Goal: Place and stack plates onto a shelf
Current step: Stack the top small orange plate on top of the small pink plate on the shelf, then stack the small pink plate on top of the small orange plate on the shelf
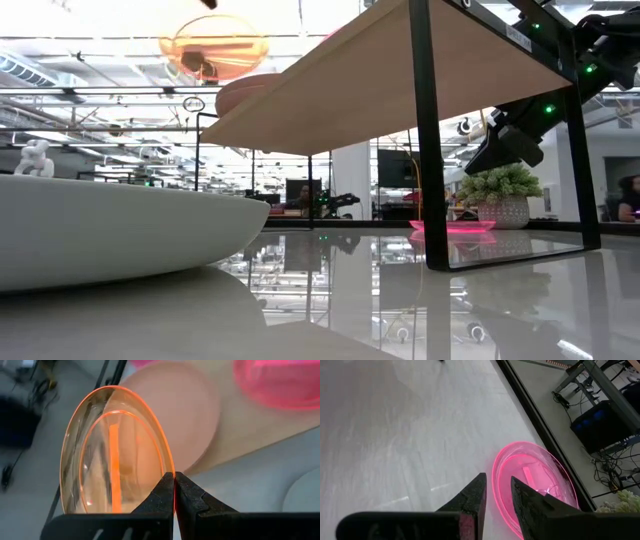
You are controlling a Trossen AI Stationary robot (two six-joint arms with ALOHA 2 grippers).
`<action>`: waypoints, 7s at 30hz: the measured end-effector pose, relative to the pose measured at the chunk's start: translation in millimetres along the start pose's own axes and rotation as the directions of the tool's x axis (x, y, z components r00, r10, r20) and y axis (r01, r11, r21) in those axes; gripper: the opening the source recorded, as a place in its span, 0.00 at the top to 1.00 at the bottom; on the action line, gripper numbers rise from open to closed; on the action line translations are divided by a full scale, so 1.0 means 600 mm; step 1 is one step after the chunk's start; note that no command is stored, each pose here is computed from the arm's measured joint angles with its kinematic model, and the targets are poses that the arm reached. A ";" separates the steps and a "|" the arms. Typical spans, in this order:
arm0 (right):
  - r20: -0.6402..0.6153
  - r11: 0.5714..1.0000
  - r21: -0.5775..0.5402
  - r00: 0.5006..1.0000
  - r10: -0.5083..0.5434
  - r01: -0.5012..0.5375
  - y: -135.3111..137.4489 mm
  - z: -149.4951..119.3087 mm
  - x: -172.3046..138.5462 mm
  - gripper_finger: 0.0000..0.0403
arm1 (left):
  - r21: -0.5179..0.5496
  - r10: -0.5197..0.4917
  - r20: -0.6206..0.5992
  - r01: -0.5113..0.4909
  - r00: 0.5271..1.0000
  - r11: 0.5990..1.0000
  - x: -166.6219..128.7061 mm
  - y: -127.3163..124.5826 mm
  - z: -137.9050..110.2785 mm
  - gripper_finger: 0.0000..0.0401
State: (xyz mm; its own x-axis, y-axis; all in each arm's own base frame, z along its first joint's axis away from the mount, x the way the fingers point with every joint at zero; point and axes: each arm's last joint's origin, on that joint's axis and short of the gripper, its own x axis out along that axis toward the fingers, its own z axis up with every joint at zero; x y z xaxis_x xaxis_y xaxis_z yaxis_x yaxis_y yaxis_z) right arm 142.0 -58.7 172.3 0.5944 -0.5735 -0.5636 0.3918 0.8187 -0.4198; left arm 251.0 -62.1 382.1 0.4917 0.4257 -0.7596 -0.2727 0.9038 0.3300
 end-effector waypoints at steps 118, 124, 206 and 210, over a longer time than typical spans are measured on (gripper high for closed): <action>0.037 0.992 0.039 0.992 0.123 -0.124 0.009 0.033 -0.037 0.81 | 0.189 -0.176 0.279 0.126 0.944 0.974 0.089 -0.251 0.047 0.39; 0.020 0.998 0.054 1.000 0.016 -0.017 -0.011 0.036 0.002 0.84 | 0.188 -0.216 0.318 0.162 0.923 0.969 0.090 -0.278 0.029 0.39; -0.231 0.992 -0.123 0.973 -0.004 -0.025 -0.021 -0.016 0.109 1.00 | 0.165 -0.116 0.351 0.060 0.929 0.984 0.104 -0.272 0.029 0.39; -0.170 0.992 -0.130 0.985 -0.016 -0.006 -0.021 -0.001 0.083 1.00 | 0.163 -0.116 0.351 0.061 0.929 0.985 0.104 -0.272 0.029 0.39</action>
State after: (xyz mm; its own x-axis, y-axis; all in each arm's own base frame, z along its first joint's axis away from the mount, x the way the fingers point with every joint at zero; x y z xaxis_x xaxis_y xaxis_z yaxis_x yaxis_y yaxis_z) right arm 166.2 -97.5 149.2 0.4599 -0.5832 -0.6697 0.2936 0.8116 -0.5051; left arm 340.3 -182.4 290.6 0.7784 0.3068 -0.5477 -0.1039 0.9234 0.3695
